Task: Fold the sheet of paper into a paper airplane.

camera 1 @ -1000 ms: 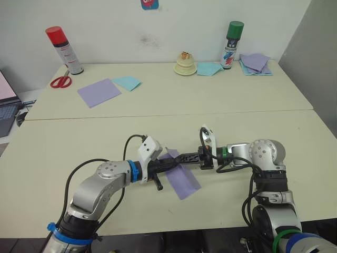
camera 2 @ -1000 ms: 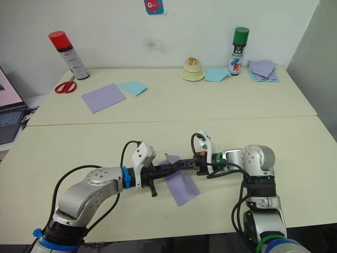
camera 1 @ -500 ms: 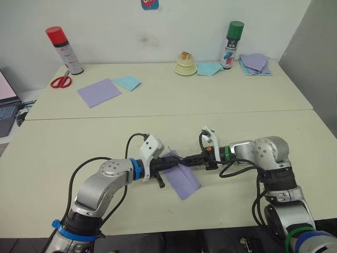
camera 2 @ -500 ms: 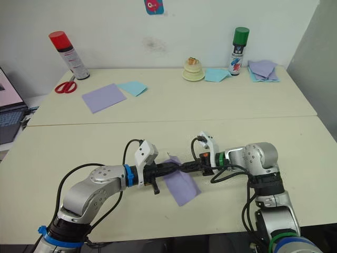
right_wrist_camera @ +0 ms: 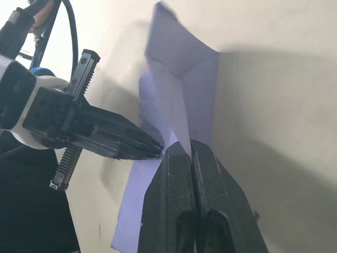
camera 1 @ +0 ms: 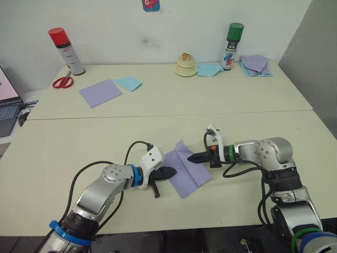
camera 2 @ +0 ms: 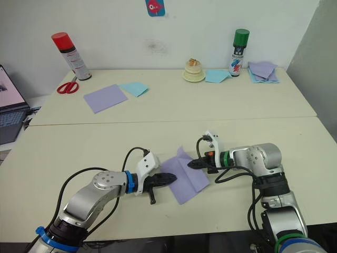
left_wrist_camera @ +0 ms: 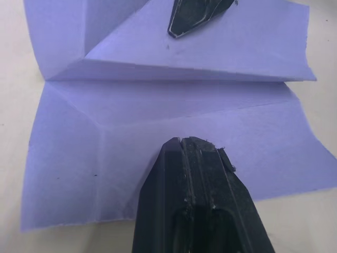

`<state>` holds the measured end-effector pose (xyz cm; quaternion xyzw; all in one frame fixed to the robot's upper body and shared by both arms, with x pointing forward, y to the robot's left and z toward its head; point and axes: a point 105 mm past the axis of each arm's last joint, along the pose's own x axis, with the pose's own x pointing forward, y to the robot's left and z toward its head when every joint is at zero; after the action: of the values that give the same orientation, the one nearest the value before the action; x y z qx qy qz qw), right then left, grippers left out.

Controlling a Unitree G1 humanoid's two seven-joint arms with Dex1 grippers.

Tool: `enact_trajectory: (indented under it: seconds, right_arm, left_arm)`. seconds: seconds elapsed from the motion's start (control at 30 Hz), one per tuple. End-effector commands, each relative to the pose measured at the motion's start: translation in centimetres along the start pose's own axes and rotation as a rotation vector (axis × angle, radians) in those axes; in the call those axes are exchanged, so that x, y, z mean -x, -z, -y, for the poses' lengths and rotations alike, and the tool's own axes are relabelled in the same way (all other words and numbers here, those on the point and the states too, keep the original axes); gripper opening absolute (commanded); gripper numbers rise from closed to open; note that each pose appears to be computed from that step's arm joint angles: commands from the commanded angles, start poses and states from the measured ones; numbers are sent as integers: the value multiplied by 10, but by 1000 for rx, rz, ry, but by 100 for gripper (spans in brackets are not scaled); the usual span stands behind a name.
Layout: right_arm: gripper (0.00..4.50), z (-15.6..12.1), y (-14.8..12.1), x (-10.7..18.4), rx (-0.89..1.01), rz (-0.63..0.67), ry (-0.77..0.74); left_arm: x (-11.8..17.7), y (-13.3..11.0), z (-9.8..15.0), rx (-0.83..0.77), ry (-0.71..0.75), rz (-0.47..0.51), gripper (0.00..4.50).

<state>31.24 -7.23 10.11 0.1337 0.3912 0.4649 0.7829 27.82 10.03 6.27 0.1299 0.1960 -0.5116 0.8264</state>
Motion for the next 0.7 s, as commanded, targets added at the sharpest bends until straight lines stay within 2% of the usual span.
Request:
enact_trajectory:
  seconds: [0.03, 0.4, 0.7]
  right_arm:
    - [2, 6, -3, 9, 16, 8, 28]
    - [2, -1, 16, 13, -15, -41, 0]
    - [2, -9, 30, 11, -61, -37, -2]
  left_arm:
    - [15, 20, -24, -14, -82, -103, 0]
    - [19, 7, -49, -147, -68, -125, 0]
    - [13, 4, -45, -178, -24, -120, 0]
